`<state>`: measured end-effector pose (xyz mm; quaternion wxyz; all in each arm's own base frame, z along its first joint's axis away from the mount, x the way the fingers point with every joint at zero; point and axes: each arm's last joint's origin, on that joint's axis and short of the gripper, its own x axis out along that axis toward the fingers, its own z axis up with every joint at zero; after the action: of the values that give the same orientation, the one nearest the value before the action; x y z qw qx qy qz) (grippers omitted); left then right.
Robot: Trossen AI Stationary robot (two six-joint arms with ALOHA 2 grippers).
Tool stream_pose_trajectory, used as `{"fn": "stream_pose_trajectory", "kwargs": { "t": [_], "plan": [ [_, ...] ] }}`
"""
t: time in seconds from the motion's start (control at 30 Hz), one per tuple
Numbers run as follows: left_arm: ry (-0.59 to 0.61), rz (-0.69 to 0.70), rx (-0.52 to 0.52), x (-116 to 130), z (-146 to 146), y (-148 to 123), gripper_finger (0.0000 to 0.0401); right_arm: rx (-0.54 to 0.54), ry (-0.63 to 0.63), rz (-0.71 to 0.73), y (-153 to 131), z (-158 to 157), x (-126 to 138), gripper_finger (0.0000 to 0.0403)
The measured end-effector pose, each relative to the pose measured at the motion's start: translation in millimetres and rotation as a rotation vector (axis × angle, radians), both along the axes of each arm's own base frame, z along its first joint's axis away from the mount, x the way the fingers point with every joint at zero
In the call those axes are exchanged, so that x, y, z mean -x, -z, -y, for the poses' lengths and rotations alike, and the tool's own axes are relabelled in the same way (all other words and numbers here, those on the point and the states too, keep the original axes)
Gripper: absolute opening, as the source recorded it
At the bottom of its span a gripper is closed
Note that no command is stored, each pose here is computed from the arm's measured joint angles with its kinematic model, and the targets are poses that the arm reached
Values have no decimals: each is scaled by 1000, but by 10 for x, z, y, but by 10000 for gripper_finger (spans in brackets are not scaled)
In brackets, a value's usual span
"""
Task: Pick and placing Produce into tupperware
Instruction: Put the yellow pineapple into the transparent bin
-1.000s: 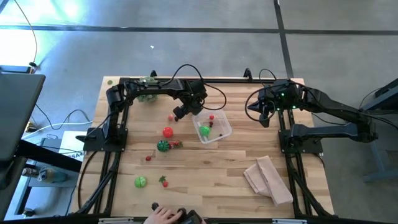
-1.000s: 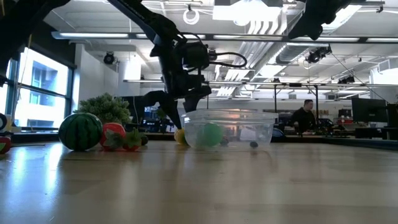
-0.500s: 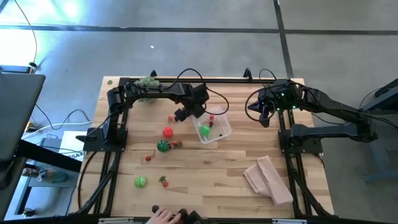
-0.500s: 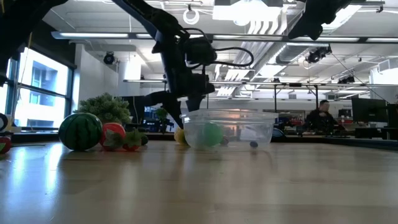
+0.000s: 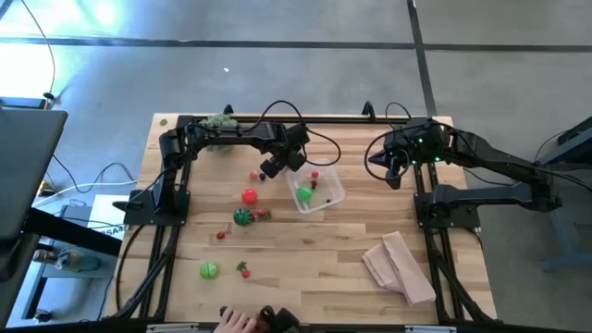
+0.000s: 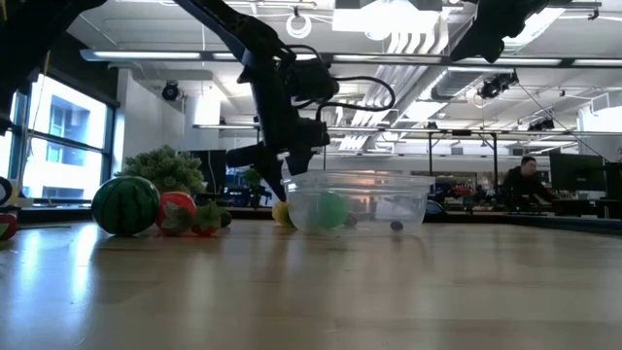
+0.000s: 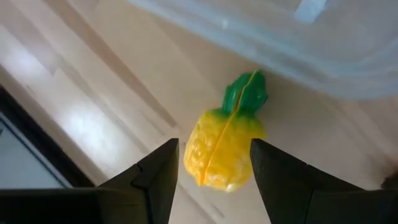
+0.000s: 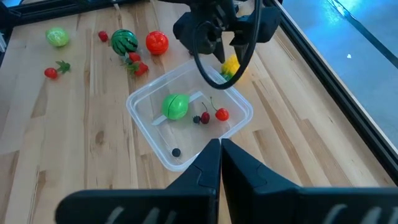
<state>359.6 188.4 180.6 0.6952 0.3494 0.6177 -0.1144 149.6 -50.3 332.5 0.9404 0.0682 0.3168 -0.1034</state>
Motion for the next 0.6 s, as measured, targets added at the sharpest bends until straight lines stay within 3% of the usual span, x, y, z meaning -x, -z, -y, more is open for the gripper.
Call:
{"fn": "stream_pose_trajectory", "kwargs": {
  "t": [0.17, 0.37, 0.6],
  "plan": [
    [-6, -10, -8, 16, -20, 1, 202, 0, 0, 0, 0, 0, 0, 4],
    [-22, 4, 6, 27, -50, 0, 260, 0, 0, 0, 0, 0, 0, 4],
    [-133, 55, 85, 56, -93, 4, 303, 0, 0, 0, 0, 0, 0, 4]
  ]
}}
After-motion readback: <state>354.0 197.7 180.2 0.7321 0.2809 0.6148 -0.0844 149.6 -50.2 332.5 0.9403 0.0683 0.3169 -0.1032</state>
